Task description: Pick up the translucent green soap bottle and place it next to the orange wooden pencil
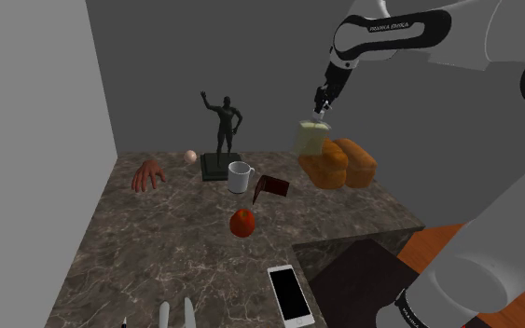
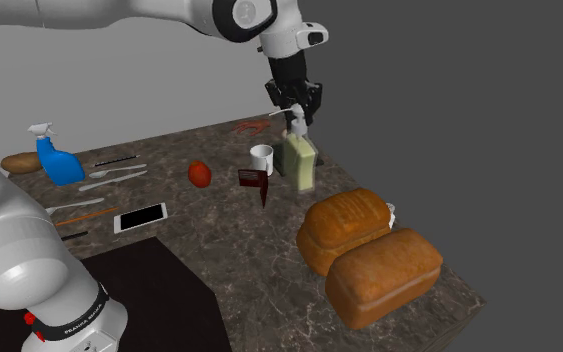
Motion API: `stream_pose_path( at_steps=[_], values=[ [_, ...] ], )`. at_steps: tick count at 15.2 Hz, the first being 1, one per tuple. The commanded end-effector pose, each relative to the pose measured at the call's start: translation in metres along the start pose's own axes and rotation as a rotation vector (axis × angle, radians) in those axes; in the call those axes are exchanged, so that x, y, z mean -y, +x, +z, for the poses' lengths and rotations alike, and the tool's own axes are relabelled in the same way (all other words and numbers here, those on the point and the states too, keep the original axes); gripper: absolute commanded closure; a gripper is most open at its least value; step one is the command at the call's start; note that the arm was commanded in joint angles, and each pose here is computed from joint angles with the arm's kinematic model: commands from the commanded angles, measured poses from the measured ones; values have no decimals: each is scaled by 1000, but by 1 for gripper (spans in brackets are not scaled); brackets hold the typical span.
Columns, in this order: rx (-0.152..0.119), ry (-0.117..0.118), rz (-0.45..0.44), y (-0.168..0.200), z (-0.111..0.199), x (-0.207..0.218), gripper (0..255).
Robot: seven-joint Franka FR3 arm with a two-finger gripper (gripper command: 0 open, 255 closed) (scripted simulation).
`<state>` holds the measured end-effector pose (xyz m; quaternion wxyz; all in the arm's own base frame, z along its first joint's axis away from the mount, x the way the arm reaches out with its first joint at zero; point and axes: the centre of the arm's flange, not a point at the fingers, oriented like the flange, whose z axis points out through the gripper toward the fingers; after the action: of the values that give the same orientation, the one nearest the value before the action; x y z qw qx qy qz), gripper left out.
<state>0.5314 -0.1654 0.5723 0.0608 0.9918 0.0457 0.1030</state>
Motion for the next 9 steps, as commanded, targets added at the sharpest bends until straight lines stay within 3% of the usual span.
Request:
stream_pose_path(
  at_steps=[1,9],
  values=[
    [0,0,0,1,-11,-2,255],
    [0,0,0,10,-52,-7,255]
  ],
)
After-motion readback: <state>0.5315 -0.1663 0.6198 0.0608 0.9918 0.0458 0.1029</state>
